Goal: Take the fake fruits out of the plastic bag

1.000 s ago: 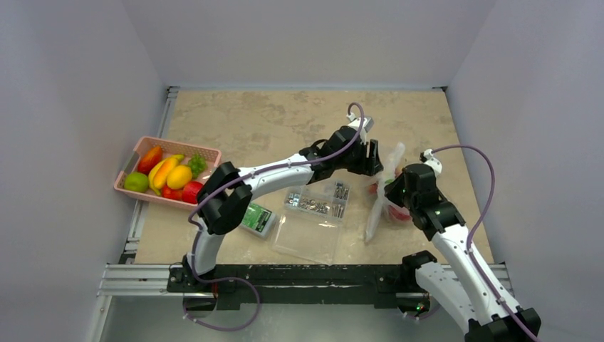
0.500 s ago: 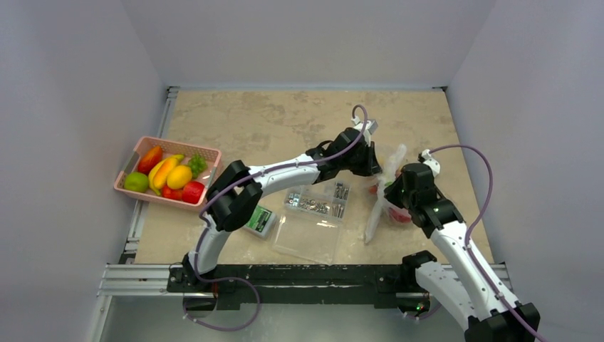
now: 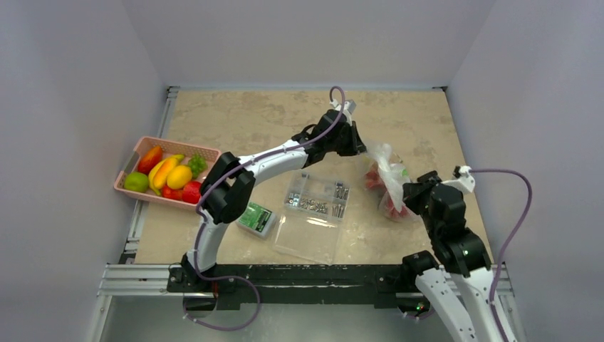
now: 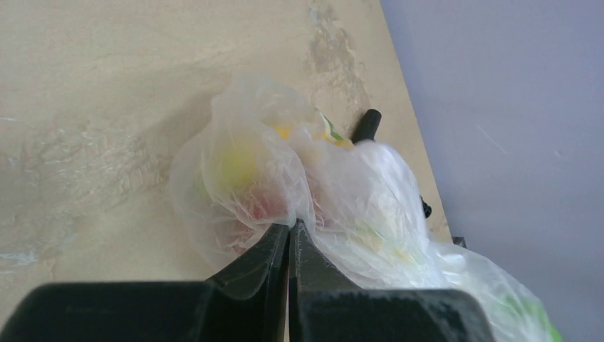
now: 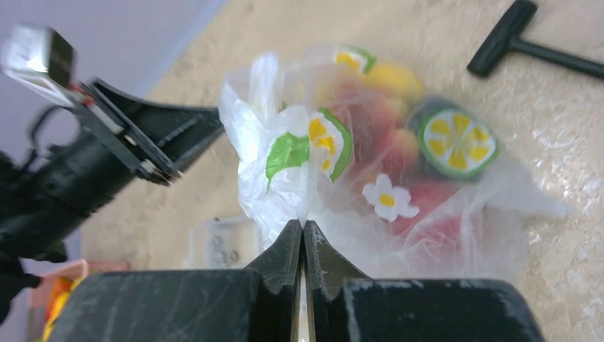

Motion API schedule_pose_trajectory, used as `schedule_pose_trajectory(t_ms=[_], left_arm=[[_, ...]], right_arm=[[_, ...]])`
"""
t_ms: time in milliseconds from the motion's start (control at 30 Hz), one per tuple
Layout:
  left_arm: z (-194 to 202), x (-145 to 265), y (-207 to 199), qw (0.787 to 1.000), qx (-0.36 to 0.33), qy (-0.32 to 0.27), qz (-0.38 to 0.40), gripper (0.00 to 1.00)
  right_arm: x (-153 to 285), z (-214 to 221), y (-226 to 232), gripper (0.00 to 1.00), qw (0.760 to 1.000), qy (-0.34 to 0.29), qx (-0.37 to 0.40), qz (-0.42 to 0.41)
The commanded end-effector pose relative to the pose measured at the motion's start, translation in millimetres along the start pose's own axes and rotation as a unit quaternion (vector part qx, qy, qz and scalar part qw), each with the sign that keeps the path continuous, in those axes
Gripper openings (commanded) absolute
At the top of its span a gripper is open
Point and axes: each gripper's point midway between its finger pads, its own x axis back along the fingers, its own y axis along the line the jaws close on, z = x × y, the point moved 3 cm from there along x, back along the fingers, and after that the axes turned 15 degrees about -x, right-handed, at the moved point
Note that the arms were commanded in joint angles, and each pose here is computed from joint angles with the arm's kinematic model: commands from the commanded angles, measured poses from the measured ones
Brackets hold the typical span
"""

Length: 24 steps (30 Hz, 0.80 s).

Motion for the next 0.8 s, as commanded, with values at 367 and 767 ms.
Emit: schedule_pose_trajectory(t_ms=[367,767], left_arm=[[-25,14,-19,0.998,0.028,-0.022,0.058,0.00],[-27,26,-28,0.996,0.030,-0.020,0.077,0.00]], right_arm=[[13,-21,13,0.21,0.998,0.000,0.049,0.041],[-1,-19,47,0.81,0.965,0.121,0.218,0.076]])
